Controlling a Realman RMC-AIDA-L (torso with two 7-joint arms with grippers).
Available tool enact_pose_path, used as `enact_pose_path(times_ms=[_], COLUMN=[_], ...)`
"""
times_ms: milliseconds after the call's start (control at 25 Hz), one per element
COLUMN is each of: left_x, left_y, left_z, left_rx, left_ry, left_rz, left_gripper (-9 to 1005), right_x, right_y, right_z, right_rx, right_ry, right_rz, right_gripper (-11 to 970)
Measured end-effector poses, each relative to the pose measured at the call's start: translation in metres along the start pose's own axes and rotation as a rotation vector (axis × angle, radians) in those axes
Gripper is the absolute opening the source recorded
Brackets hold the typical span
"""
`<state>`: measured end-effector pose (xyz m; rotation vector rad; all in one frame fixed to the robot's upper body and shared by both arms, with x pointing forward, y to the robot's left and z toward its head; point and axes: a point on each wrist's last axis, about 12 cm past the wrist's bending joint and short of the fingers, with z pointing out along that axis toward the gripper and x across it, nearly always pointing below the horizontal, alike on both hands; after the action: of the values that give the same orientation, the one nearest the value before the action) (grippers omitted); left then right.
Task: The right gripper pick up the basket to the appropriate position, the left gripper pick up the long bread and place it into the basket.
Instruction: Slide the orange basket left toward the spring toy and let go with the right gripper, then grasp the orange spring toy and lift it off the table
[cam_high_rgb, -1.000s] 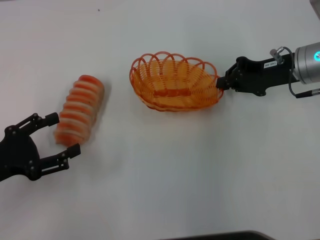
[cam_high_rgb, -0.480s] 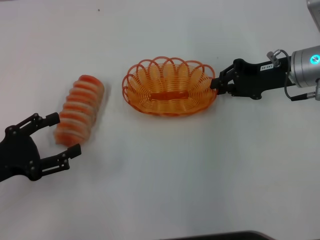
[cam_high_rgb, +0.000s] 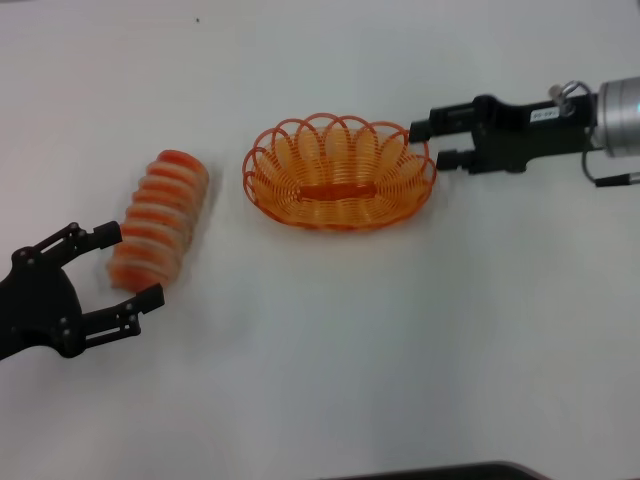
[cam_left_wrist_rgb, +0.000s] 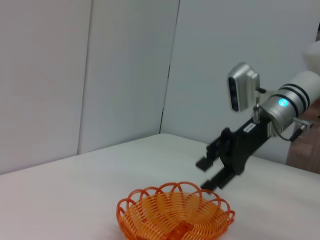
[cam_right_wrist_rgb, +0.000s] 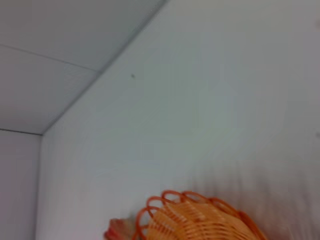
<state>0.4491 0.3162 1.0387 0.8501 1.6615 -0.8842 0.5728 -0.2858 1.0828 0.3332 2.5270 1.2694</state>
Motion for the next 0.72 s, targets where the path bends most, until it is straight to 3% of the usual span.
enact_pose_path(times_ms=[200, 400, 720], left_x=[-0.001, -0.001, 0.003], left_y=[0.001, 0.001, -0.002], left_z=[0.002, 0.005, 0.006], left_rx=[-0.002, 0.008, 0.004], left_ry=[-0.006, -0.014, -0.010], left_rz=[-0.003, -0.025, -0.082], left_gripper=[921, 920, 920], right_x=[-0.007, 0.000, 0.026], right_y=[0.001, 0.004, -0.015], right_z=[-0.030, -0.058, -0.059], right_rx=[-0.147, -0.256, -0.176], right_ry=[-0.120, -0.192, -0.149], right_rz=[-0.215, -0.610, -1.159], right_gripper=[683, 825, 830])
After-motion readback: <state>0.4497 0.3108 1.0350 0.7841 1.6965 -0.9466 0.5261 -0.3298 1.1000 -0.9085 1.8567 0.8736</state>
